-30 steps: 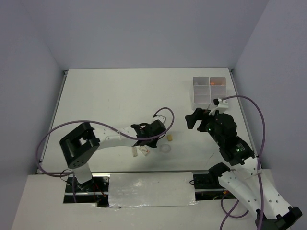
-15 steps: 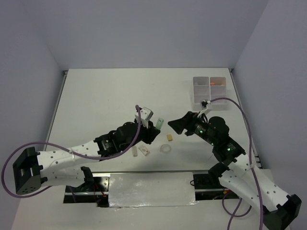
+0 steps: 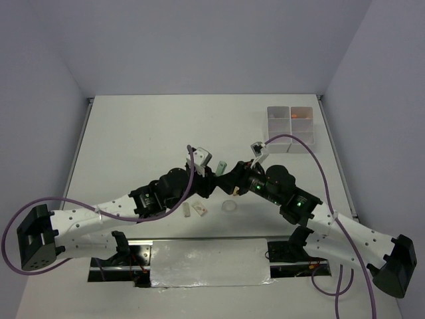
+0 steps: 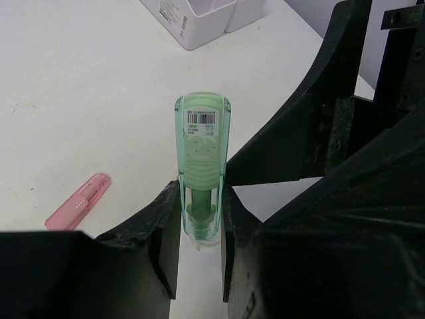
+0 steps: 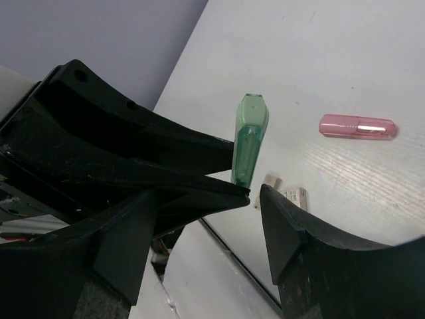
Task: Sort the stationery into containers
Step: Pick up the pen from the center of the board, then place the pen in the storage box.
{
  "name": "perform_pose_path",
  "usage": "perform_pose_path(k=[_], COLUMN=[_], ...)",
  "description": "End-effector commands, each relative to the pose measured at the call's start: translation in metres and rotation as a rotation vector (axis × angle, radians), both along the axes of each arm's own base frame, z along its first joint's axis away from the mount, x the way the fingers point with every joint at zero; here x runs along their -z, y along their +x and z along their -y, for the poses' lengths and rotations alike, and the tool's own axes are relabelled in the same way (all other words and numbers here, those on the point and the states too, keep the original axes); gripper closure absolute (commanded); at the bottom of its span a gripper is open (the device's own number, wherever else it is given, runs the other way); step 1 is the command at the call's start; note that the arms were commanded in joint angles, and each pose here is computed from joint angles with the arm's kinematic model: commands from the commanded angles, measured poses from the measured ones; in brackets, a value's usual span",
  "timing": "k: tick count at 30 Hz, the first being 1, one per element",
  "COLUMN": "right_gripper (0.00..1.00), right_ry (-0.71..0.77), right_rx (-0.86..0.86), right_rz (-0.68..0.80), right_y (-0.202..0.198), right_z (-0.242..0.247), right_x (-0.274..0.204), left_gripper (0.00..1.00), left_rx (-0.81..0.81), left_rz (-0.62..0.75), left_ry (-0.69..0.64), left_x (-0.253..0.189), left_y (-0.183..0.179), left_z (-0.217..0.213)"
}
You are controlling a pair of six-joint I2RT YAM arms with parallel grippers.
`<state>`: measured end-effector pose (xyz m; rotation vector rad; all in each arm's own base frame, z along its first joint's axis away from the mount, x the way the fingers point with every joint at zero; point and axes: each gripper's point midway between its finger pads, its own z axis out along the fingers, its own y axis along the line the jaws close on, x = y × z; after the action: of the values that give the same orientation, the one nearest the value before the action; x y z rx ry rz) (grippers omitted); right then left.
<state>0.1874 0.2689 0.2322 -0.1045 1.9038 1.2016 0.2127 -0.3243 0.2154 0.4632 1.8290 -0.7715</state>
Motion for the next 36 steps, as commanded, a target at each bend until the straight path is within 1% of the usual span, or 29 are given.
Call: perform_pose_path(k=[1, 6, 9, 14, 17, 21, 26, 29, 32, 33, 35, 36], right_gripper=[0.30, 0.35, 0.35, 0.33, 0.32, 0.32, 0.35, 0.38, 0.44, 0.49, 0.54, 0.63], right_ry=[0.089, 0.088, 0.067, 0.111, 0.104, 0.100, 0.041, 0.024, 0.012, 0.018, 0.030, 0.033], right_rx=[0.127, 0.175, 0.193, 0.203, 0.238, 0.216, 0.239, 0.220, 0.194, 0.181, 0.171, 0.170], right_rz=[0.099, 0.123, 0.131, 0.177, 0.182, 0.187, 0.155, 0.130, 0.109, 0.107, 0.111, 0.110], right_y=[0.022, 0.030, 0.033, 0.023, 0.024, 0.025, 0.038, 0.040, 0.040, 0.038, 0.036, 0.036], right_z=[0.009, 0.014, 0.017, 0.031, 0.040, 0.034, 0.026, 0.018, 0.011, 0.009, 0.008, 0.008], right_x=[-0.041, -0.048, -0.049, -0.068, -0.068, -0.074, -0.061, -0.052, -0.045, -0.043, -0.043, -0.043], left_gripper=[1.00, 1.00, 1.00, 1.00, 1.00, 1.00, 1.00, 1.00, 1.00, 1.00, 1.00, 1.00], left_rx=[0.067, 0.078, 0.079, 0.012, 0.027, 0.038, 0.049, 0.046, 0.037, 0.037, 0.032, 0.032], left_rz=[0.052, 0.051, 0.048, 0.035, 0.040, 0.037, 0.047, 0.050, 0.052, 0.053, 0.055, 0.053], left_ry=[-0.081, -0.089, -0.083, -0.052, -0.065, -0.064, -0.095, -0.086, -0.081, -0.080, -0.078, -0.074], left_x=[-0.030, -0.028, -0.027, -0.018, -0.022, -0.023, -0.029, -0.030, -0.029, -0.029, -0.030, -0.028], left_y=[-0.009, -0.011, -0.011, -0.004, -0.007, -0.007, -0.010, -0.009, -0.007, -0.008, -0.006, -0.006], left_z=[0.014, 0.013, 0.013, 0.003, 0.004, 0.007, 0.008, 0.008, 0.007, 0.007, 0.007, 0.007])
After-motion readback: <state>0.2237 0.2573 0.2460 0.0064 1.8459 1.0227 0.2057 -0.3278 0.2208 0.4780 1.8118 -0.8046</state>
